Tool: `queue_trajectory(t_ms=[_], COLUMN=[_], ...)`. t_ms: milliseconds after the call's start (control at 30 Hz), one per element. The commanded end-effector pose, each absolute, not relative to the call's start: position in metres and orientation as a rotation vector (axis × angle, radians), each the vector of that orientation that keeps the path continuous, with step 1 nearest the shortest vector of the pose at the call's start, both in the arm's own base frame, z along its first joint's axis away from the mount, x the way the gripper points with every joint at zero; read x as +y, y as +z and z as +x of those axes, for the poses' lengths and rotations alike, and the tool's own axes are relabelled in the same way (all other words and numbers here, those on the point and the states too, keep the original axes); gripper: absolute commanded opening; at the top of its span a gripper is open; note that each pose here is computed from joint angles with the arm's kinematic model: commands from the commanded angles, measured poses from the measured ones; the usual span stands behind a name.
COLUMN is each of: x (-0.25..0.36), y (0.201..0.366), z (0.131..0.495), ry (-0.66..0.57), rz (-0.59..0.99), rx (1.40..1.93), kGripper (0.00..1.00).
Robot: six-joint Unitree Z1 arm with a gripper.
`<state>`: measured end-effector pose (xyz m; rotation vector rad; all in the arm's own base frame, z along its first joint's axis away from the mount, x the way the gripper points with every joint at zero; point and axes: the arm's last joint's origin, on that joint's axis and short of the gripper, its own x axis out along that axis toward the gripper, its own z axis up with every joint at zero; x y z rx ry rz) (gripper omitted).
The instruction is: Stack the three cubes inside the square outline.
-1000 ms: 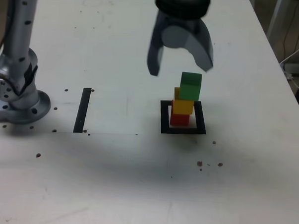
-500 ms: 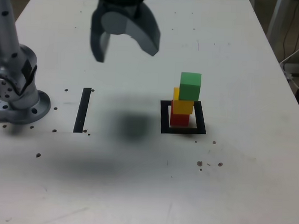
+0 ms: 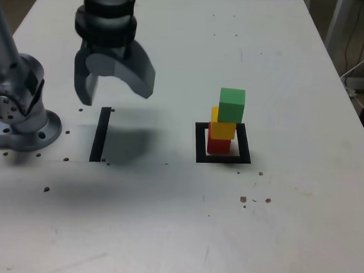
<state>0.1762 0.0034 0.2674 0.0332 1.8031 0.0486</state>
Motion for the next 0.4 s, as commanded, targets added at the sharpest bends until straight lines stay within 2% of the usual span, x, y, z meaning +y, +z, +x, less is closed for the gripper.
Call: queue_trajectory(t_ms=[0,200,367], x=[0.003,0.002,0.001], y=[0.258,0.235,0.223], z=[0.172,0.162,0.157], ry=[0.044,0.015,0.003], rz=[0.019,-0.005,-0.015], rx=[1.802,1.824,1.836], kGripper=[1.0,1.0,1.0])
